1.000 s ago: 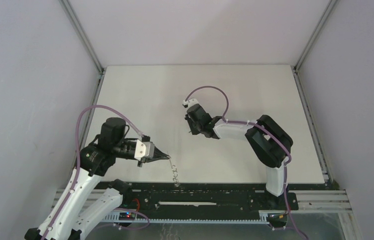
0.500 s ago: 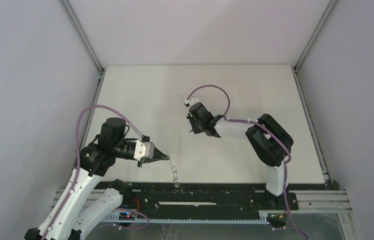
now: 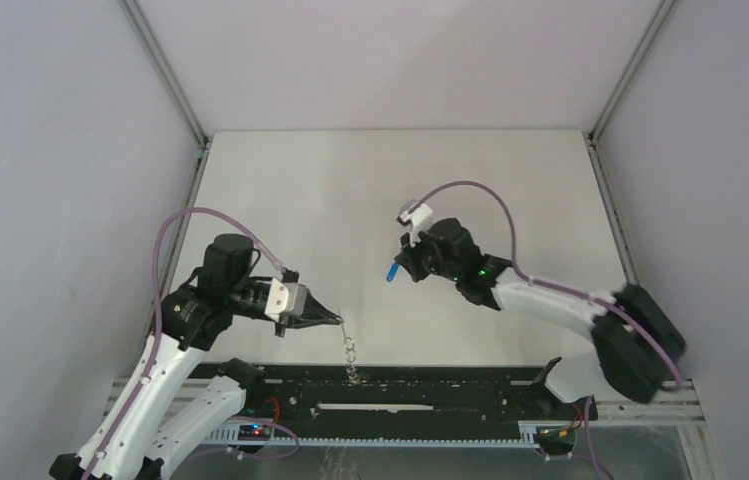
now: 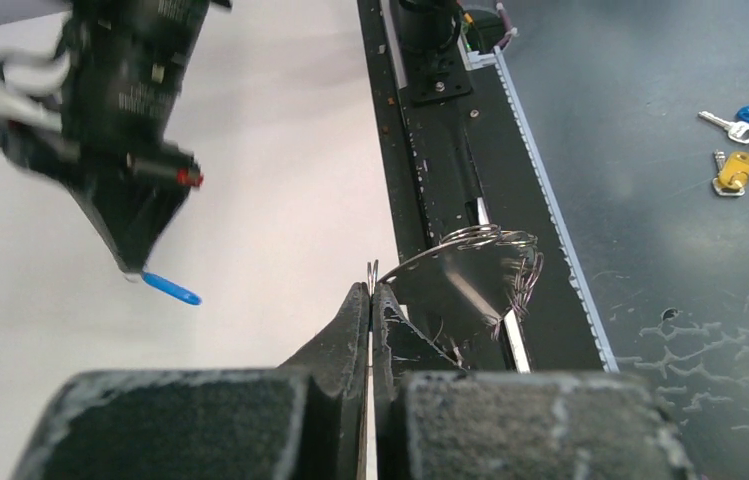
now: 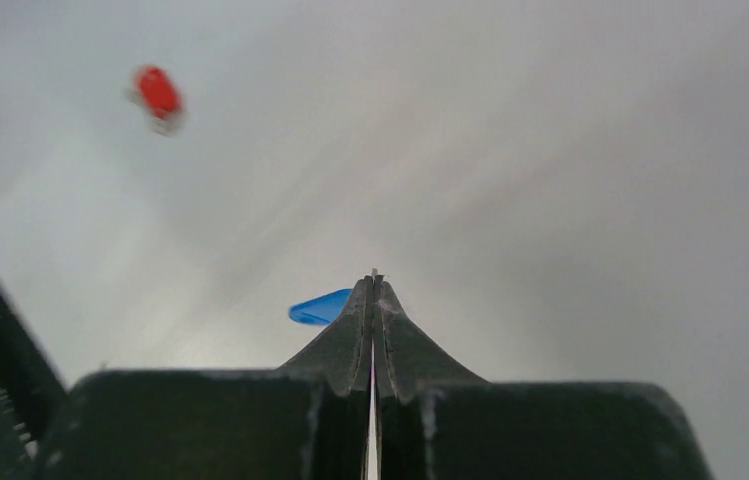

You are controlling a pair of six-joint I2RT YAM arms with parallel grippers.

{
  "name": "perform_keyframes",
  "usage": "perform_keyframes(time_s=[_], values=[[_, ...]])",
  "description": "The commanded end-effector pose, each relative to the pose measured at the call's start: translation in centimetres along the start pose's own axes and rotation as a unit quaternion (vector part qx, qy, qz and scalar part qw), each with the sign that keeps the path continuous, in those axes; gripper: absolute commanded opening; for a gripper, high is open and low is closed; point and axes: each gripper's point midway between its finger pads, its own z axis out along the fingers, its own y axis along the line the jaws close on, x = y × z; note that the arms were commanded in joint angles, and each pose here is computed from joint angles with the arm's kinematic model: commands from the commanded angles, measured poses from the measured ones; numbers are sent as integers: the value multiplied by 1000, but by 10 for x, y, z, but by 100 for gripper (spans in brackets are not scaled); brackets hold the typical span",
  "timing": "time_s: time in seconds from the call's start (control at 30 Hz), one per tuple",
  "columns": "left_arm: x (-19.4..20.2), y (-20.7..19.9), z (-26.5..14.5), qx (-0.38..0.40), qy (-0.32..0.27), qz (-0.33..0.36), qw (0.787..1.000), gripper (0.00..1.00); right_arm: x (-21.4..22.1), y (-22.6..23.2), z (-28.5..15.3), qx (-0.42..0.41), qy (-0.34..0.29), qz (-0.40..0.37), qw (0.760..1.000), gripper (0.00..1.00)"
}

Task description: Put the keys on the keyring

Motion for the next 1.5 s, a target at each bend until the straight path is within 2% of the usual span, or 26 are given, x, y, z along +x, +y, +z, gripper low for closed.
perform_keyframes(time_s=[0.0, 0.17, 0.3, 0.53, 0.73, 1.03, 1.47], values=[[-35, -2, -3, 20, -44, 27, 998, 0, -64, 48, -61, -113, -148, -75, 980, 0], [-39, -4, 0, 43, -62, 51, 996, 0, -68, 97, -123, -173, -202, -178, 947, 0], [-42, -6, 4, 59, -63, 82, 993, 0, -70, 126, -157, -217, -234, -222, 921, 0], [-40, -11, 12, 83, -44, 203, 975, 0, -71, 172, -198, -295, -280, -280, 870, 0], [-46, -7, 12, 82, -45, 246, 965, 0, -68, 189, -210, -316, -279, -309, 852, 0], [-51, -9, 18, 106, -53, 224, 967, 0, -85, 199, -216, -301, -306, -341, 837, 0], [-61, -9, 25, 132, -65, 199, 969, 0, -82, 197, -214, -296, -298, -397, 816, 0]])
